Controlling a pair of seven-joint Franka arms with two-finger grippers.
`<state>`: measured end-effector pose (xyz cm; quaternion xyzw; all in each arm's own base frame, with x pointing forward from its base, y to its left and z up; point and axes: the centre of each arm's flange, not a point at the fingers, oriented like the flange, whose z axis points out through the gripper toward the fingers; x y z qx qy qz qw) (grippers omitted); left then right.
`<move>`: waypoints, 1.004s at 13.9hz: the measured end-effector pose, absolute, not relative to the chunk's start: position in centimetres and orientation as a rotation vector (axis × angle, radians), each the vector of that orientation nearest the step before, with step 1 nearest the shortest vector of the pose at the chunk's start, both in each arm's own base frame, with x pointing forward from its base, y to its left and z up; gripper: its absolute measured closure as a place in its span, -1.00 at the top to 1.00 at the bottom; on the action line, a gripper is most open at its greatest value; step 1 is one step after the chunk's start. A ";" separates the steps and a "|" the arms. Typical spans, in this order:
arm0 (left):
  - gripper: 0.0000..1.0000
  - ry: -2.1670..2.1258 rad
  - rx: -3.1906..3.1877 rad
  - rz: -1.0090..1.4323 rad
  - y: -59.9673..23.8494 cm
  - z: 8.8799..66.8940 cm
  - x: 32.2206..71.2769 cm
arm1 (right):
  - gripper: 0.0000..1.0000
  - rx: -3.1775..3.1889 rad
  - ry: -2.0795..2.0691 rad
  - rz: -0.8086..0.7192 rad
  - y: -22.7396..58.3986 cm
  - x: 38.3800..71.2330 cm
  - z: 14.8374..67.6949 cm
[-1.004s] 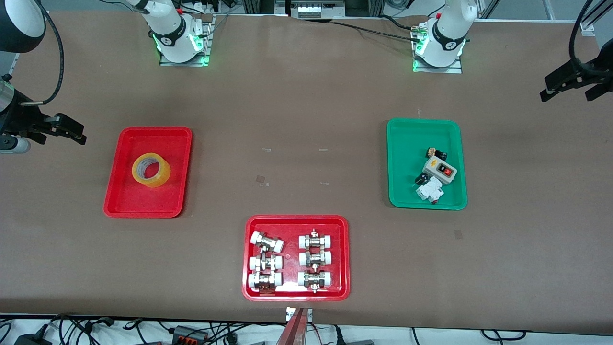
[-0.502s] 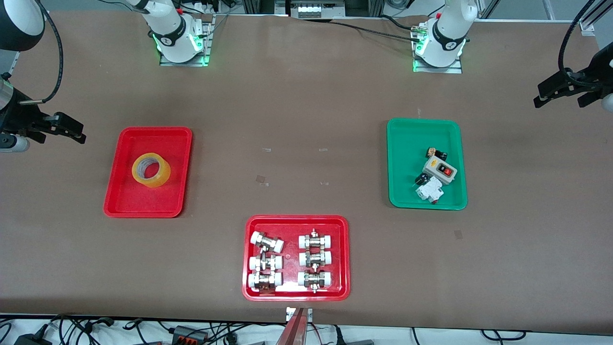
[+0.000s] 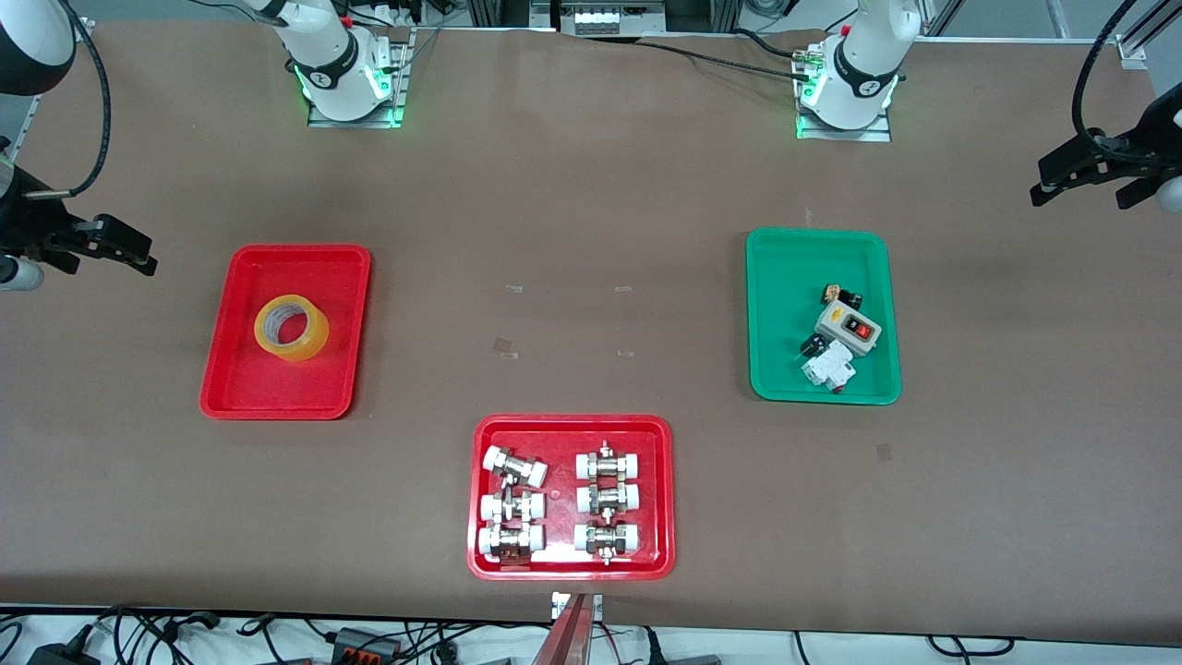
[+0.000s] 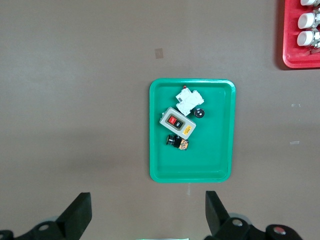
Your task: Left arm passes tape to right arm into tray
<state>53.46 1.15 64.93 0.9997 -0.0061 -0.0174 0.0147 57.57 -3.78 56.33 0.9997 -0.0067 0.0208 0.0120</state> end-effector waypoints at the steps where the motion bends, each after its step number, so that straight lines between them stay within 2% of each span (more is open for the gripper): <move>1: 1.00 -0.023 3.112 -0.053 1.2 64.9 53.5 | 1.00 3.117 -0.027 0.065 -4.0 57.5 56.4; 14: 1.00 -0.030 3.134 -0.044 1.4 65.1 53.5 | 1.00 3.119 -0.010 0.038 -3.5 56.7 57.2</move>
